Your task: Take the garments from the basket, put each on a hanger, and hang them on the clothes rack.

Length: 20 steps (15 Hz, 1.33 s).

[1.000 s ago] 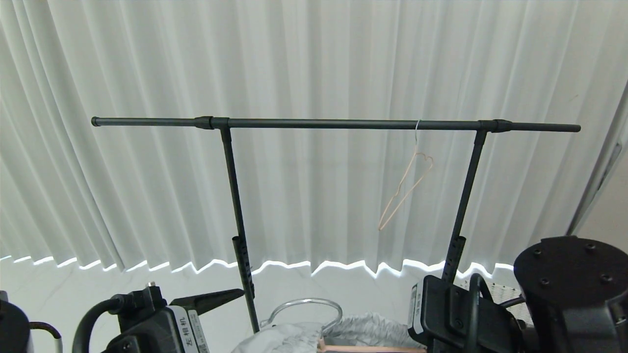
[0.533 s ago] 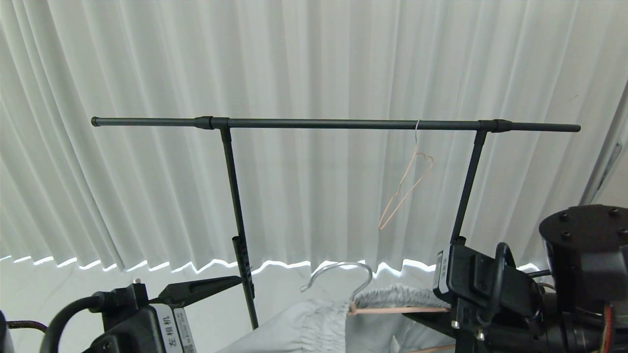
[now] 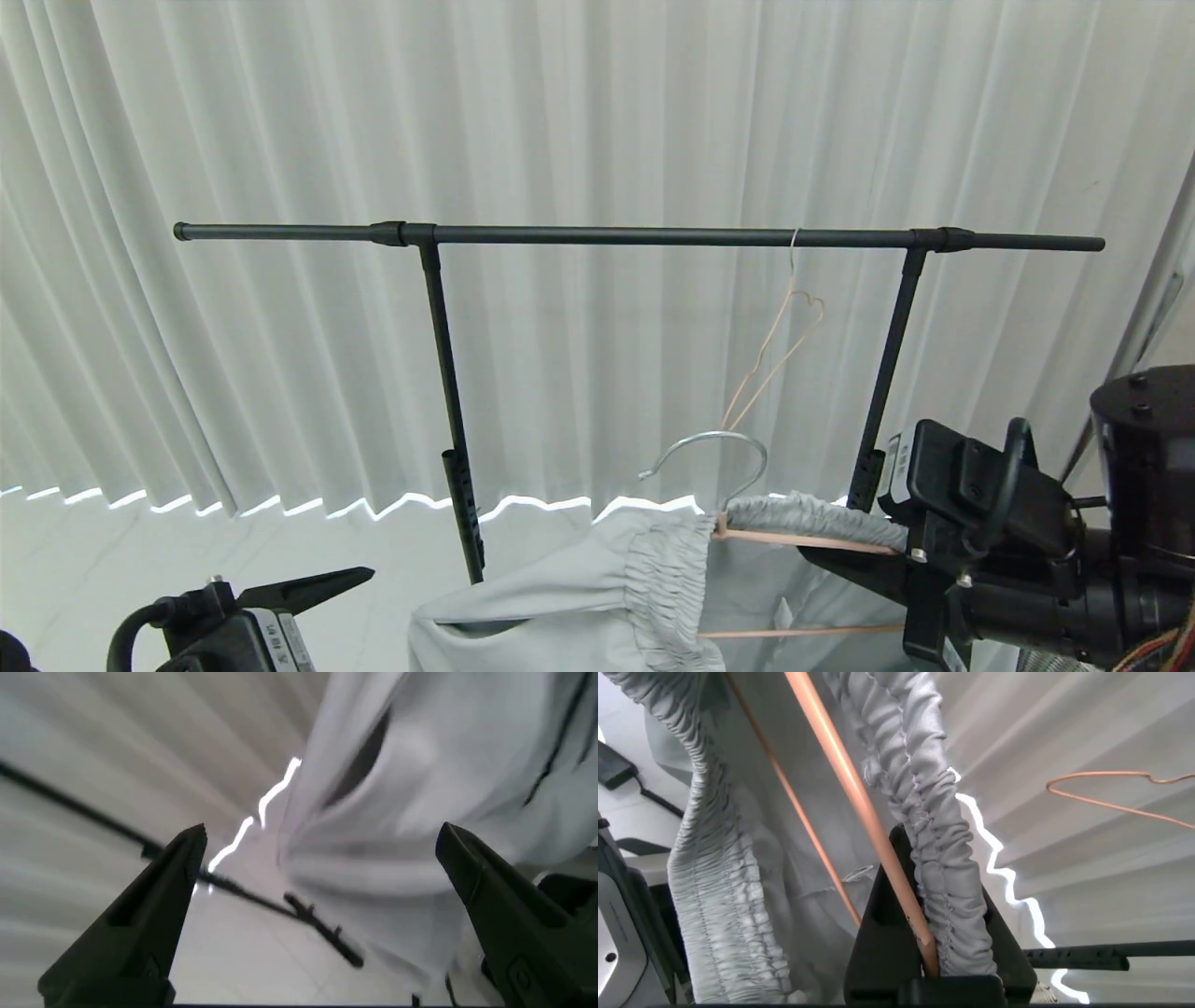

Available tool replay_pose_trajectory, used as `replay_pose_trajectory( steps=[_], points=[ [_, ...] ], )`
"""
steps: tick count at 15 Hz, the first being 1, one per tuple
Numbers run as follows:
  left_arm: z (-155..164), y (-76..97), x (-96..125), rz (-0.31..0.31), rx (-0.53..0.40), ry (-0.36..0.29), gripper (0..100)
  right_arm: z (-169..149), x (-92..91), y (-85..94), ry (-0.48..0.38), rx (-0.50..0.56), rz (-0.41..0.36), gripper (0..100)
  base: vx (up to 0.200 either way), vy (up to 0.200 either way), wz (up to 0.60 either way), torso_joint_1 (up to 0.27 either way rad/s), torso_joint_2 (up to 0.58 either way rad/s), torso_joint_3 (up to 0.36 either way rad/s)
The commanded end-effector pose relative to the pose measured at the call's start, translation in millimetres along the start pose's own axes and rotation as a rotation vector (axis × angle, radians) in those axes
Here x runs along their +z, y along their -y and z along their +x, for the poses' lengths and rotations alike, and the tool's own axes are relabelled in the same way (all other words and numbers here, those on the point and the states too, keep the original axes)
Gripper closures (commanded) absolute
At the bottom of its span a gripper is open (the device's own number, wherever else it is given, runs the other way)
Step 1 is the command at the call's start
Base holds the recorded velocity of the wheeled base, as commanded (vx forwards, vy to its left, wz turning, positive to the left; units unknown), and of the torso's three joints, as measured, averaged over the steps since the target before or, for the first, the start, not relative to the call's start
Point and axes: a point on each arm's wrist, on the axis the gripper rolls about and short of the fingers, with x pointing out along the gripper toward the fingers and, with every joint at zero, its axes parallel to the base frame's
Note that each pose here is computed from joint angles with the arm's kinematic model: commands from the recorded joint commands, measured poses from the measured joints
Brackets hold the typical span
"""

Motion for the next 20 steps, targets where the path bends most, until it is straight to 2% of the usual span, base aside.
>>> replay_pose_trajectory(
  steps=[1,3,5,6,9,10,16,20],
  points=[
    [1,-1.7,-18,-0.048,0.027,-0.075,0,-7,2.6,0.2,0.028,-0.006,-0.001,100,0.0,0.0,0.0,0.0,0.0,0.0],
    [4,-3.2,-19,-0.077,-0.013,-0.077,0,-11,2.0,-0.3,0.036,-0.004,-0.001,100,0.0,0.0,0.0,0.0,0.0,0.0],
    [11,-8.1,-24,-0.112,-0.003,-0.133,0,-15,-0.3,-1.4,0.041,0.001,-0.002,100,0.0,0.0,0.0,0.0,0.0,0.0],
    [13,-9.6,-25,-0.123,-0.004,-0.141,0,-15,-0.5,-1.8,0.048,0.011,-0.002,100,0.0,0.0,0.0,0.0,0.0,0.0],
    [15,-9.9,-25,-0.128,-0.022,-0.147,0,-15,4.3,-1.1,0.096,0.011,-0.008,100,0.0,0.0,0.0,0.0,0.0,0.0],
    [15,-9.4,-26,-0.129,-0.03,-0.15,100,-15,5.6,-1.0,0.106,0.01,-0.008,100,0.0,0.0,0.0,0.0,0.0,0.0],
    [16,-11.0,-28,-0.142,-0.017,-0.166,100,-16,6.1,-4.1,0.111,0.014,-0.015,100,0.0,0.0,0.0,0.0,0.0,0.0],
    [12,-23.0,-48,-0.243,0.11,-0.263,100,-18,5.5,-0.4,0.111,-0.014,-0.009,100,0.0,0.0,0.0,0.0,0.0,0.0]
  ],
)
